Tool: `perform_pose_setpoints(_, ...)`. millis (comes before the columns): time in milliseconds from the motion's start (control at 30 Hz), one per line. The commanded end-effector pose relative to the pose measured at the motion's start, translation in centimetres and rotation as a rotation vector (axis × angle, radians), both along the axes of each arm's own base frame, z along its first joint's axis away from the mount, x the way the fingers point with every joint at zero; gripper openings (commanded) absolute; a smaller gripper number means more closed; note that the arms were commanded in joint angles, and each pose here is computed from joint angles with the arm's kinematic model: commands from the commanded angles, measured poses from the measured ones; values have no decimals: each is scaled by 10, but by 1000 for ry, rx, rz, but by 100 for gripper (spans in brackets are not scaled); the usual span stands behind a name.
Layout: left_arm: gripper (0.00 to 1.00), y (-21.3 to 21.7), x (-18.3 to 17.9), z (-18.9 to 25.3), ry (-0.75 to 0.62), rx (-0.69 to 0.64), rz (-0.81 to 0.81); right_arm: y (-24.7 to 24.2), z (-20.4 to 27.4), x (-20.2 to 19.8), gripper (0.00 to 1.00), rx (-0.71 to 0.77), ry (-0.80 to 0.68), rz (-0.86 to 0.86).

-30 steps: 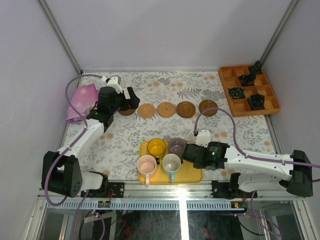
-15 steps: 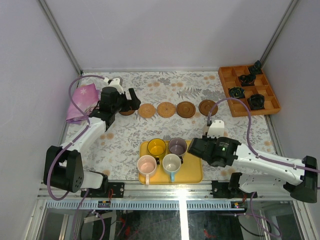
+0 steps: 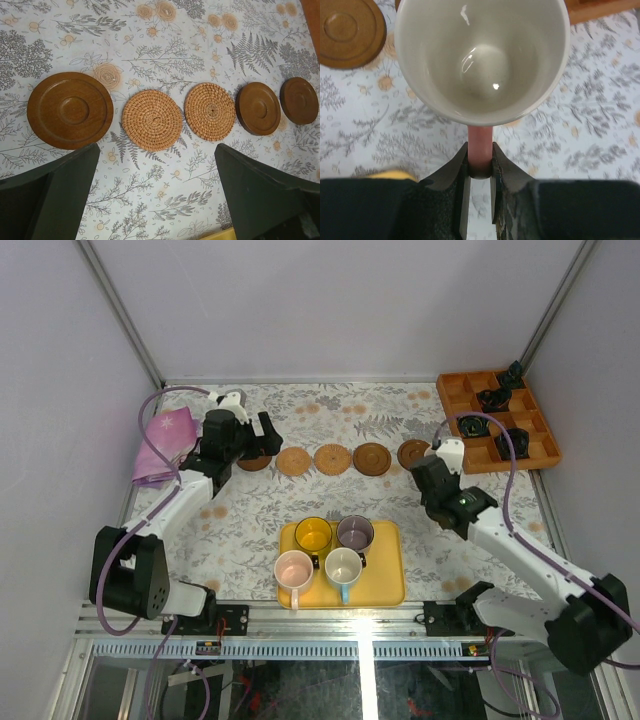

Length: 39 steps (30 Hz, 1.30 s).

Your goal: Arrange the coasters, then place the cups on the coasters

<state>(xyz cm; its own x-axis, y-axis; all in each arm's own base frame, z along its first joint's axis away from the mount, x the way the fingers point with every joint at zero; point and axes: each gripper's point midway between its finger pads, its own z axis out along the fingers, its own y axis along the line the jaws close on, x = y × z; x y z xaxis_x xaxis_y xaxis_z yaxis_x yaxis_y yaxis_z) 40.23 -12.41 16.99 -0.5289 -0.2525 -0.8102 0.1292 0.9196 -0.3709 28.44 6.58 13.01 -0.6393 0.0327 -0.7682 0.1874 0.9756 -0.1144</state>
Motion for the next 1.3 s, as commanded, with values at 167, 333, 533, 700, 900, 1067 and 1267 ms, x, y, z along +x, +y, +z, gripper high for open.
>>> perform_pose_setpoints(167,100,5,27,14,-70,-7,57,17,43,119,0,128,-200,197)
perform_pose_setpoints(333,100,6,35,9,-59,1,73,11,36,143,0,128,-200,237)
perform_pose_setpoints(533,100,4,45,1,-37,16,68,9,20,156,0,156,-187,249)
perform_pose_setpoints(700,100,2,53,-2,-32,25,59,9,5,160,0,163,-155,236)
perform_pose_setpoints(900,100,0,56,-5,-24,32,49,11,-3,159,0,180,-141,227)
perform_pose_setpoints(1067,100,0,55,-6,-20,33,45,10,-8,154,0,191,-115,214)
perform_pose_setpoints(1267,100,1,52,-6,-19,31,47,9,-7,145,0,201,-103,201)
